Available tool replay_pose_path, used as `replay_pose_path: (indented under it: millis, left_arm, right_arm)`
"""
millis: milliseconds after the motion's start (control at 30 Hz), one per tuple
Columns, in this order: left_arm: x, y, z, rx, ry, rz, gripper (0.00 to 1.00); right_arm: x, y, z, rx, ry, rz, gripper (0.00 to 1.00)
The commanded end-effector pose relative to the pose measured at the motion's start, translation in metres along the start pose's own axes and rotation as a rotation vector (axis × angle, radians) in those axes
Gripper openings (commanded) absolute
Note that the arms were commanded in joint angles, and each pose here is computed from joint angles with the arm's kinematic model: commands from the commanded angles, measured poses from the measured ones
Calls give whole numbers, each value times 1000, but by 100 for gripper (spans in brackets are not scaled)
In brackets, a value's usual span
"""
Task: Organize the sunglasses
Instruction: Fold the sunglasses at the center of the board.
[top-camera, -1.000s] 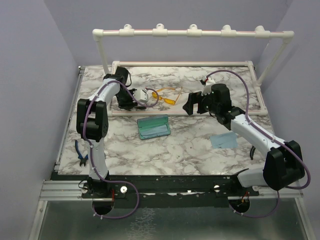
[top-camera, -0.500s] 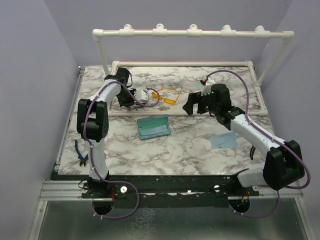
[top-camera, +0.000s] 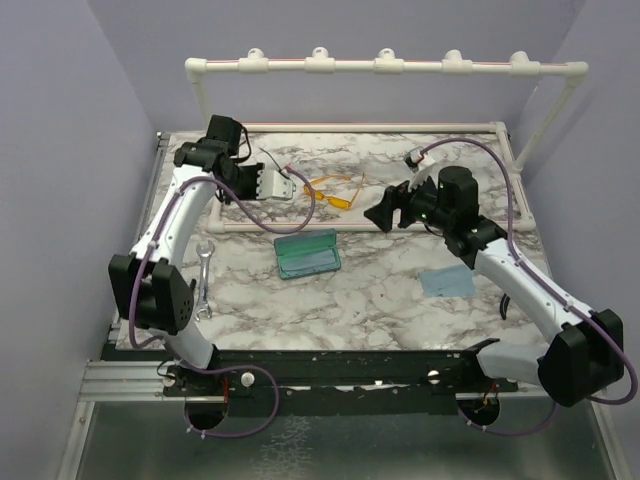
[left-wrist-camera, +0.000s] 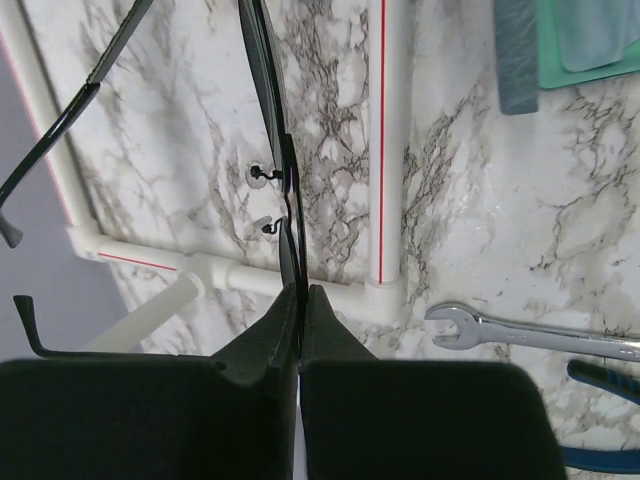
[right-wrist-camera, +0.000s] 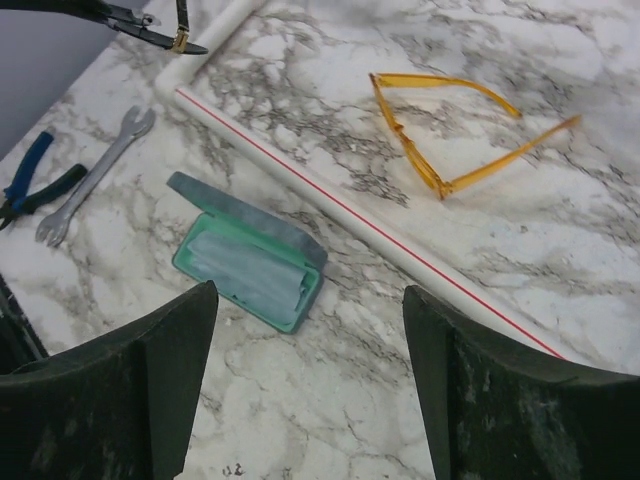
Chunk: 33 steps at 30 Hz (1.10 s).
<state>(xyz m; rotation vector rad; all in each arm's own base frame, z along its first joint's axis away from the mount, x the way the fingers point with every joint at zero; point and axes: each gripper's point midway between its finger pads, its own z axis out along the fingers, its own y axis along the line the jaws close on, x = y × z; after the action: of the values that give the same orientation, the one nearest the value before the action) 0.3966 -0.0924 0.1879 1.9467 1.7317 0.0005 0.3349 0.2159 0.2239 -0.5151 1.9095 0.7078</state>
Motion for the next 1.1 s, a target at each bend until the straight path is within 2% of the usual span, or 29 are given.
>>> replay_pose_path:
  millis: [0,133,233,367,467,600,667,800,867,967,1067]
  left_arm:
    - [-62,-32,-49,-9,-188,138,0]
    - [-118,-68,-85,-142,-325,331,0]
    - [-159,-83,-95,-302,-454,406,0]
    - [-190,-103,-98,-355,-549,453,0]
    - [-201,-112,-94,-364,-577,500,0]
    - [-203,-124,-86,-355,-572,566,0]
    - [-206,-128,-89,-362,-582,599,0]
    - [-203,-142,-90,-382,-585,686,0]
    - [-198,-150,-85,-382,-572,726,0]
    - [-180,-160,-70,-379,-469,909,0]
    - [-148,-162,-46,-369,-256,1150,0]
  right_arm:
    - [-36,44,-20,-200,-89,-76,77]
    - [-75,78,-48,-321,-216,-100,66]
    - [-96,116,-76,-490,-324,-115,45]
    - [-96,164,-104,-714,-426,-169,17]
    - [-84,189,-103,-828,-406,-221,8]
    - [-68,213,-83,-938,-289,-250,5]
    - [-72,209,-73,-897,-281,-236,8]
    - [-84,199,-69,-791,-321,-274,19]
    - [-92,193,-67,-732,-325,-285,20]
    - [-116,190,-72,-666,-344,-325,20]
    - [-137,181,-72,-570,-361,-317,18]
